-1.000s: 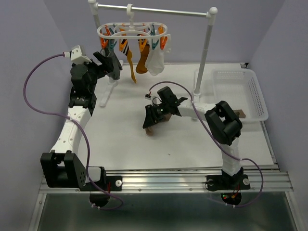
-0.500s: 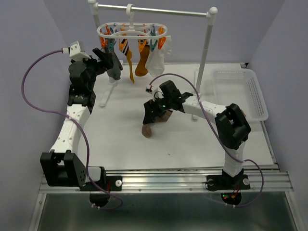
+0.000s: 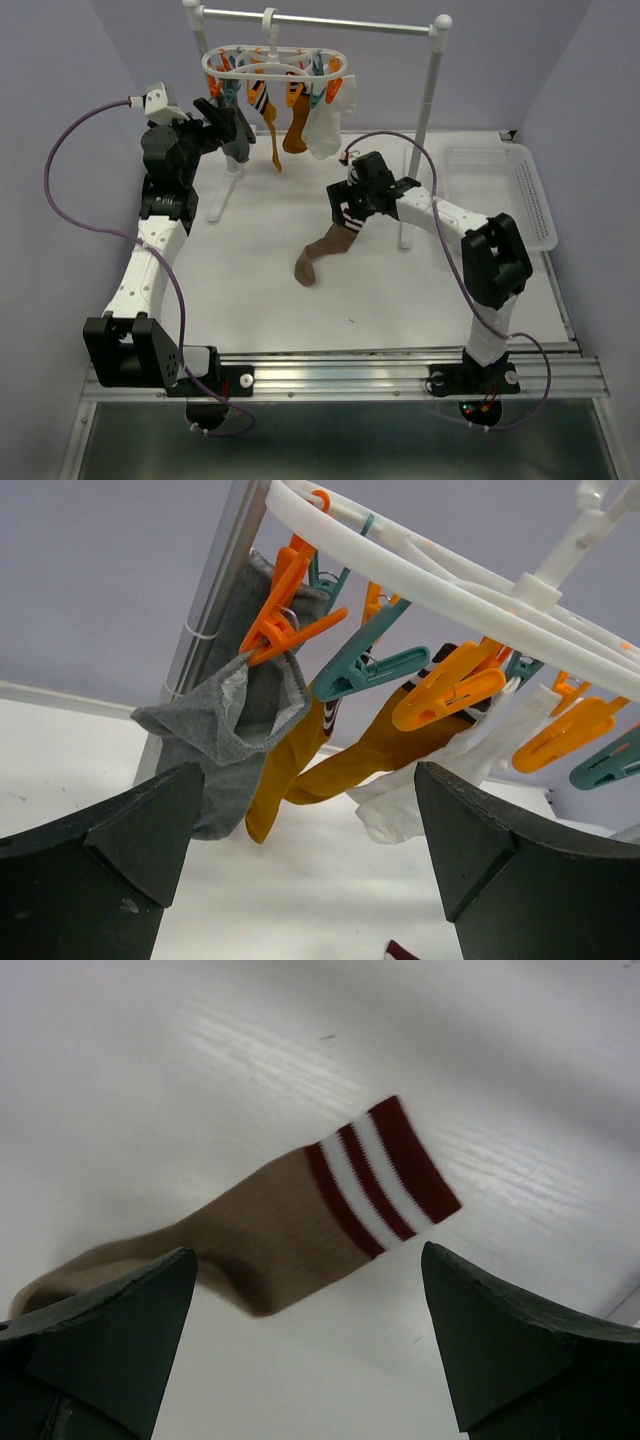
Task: Clip the socks to the hanger
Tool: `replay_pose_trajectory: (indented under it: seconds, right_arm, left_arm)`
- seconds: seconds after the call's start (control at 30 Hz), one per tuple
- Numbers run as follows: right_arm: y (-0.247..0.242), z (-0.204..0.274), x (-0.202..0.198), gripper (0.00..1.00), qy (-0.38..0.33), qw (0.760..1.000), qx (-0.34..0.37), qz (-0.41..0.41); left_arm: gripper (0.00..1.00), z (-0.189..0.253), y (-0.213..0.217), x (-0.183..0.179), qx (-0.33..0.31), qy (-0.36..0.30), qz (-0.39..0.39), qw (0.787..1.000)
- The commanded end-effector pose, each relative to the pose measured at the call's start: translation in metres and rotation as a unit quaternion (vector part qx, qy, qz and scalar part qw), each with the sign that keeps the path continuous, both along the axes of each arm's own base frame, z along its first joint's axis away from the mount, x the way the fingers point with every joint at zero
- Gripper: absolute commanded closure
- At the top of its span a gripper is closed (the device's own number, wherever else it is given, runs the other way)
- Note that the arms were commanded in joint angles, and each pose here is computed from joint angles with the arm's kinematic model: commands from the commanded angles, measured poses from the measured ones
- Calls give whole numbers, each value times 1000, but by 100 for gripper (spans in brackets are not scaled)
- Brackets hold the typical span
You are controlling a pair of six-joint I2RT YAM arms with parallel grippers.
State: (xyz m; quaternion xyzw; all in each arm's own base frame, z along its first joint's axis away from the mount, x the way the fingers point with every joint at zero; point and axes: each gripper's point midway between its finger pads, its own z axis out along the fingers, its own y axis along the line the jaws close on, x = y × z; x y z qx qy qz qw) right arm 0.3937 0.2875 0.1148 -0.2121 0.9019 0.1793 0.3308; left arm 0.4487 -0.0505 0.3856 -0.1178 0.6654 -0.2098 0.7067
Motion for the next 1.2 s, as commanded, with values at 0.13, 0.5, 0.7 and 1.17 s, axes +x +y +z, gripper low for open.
replay_pose_trajectory:
  seconds: [0.13, 0.5, 0.7, 1.17]
  right_arm:
    - [21, -35, 23, 0, -35, 997, -68, -11]
    - [-5, -49, -41, 0, -58, 987, -148, 39]
    - [12, -16, -14, 0, -109, 987, -118, 17]
    - [46, 156, 0, 0, -287, 956, 53, 32]
  left_arm:
    - [1, 43, -5, -7, 3, -56, -20, 998]
    - [1, 33, -4, -2, 4, -47, -18, 999]
    - [1, 34, -5, -1, 7, -48, -21, 999]
    - [1, 39, -3, -18, 22, -63, -17, 998]
